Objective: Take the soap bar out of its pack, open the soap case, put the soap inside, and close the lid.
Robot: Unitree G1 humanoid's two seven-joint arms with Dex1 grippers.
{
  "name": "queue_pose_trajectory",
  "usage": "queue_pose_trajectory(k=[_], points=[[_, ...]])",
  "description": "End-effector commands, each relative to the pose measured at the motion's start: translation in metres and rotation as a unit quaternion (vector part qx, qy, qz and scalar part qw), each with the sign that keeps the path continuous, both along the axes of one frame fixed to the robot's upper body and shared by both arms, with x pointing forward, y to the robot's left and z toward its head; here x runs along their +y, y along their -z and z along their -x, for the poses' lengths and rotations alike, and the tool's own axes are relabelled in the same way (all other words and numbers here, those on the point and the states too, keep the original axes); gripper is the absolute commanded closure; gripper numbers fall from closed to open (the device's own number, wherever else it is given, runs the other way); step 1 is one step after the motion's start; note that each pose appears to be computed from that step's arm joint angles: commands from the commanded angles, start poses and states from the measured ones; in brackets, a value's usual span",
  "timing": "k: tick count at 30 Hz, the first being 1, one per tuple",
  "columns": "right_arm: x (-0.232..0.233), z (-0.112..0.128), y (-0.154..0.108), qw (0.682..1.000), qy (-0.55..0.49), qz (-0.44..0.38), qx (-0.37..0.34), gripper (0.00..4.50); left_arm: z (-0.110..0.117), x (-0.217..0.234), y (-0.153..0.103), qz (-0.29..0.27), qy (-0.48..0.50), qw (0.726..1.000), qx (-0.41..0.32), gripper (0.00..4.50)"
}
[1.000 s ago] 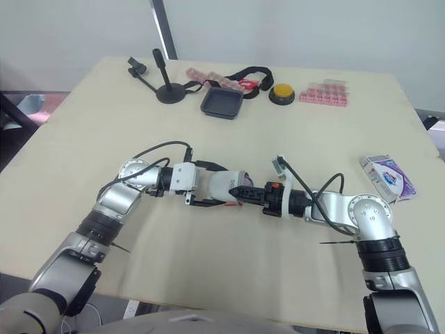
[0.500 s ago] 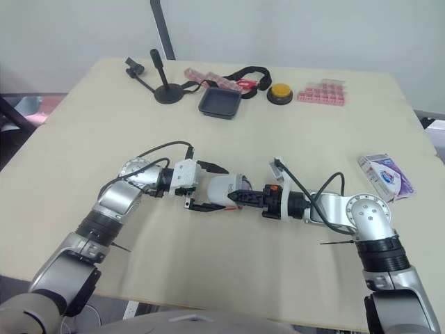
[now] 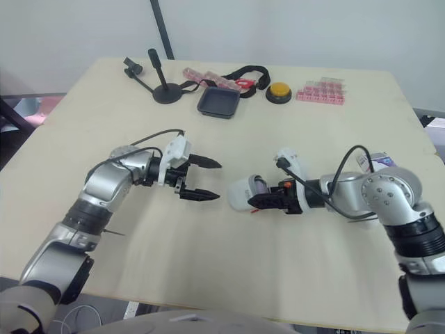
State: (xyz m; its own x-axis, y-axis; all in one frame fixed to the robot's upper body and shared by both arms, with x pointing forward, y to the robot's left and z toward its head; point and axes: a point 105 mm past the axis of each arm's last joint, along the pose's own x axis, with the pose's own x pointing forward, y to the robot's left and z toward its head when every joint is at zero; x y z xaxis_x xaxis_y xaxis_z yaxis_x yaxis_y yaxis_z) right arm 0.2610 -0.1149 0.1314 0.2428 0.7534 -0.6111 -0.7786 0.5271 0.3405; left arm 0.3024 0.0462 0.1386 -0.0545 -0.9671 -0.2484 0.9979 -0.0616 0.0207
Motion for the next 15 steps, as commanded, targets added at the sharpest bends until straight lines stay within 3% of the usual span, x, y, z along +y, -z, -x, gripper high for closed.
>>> queue_pose_trajectory(k=[1,8,15], points=[[-0.006,-0.005,-0.016,0.987,-0.072,0.104,-0.100,2.45,0.003,-0.005,-0.015,0.000,0.013,1.000,0.011,0.01],[-0.014,-0.012,-0.027,0.925,-0.179,0.277,-0.189,2.45,0.007,-0.035,-0.016,-0.007,0.018,0.999,-0.030,0.01],[-0.003,-0.015,-0.036,0.904,-0.215,0.305,-0.207,2.45,0.002,-0.051,-0.010,-0.019,-0.007,0.995,-0.102,0.01]])
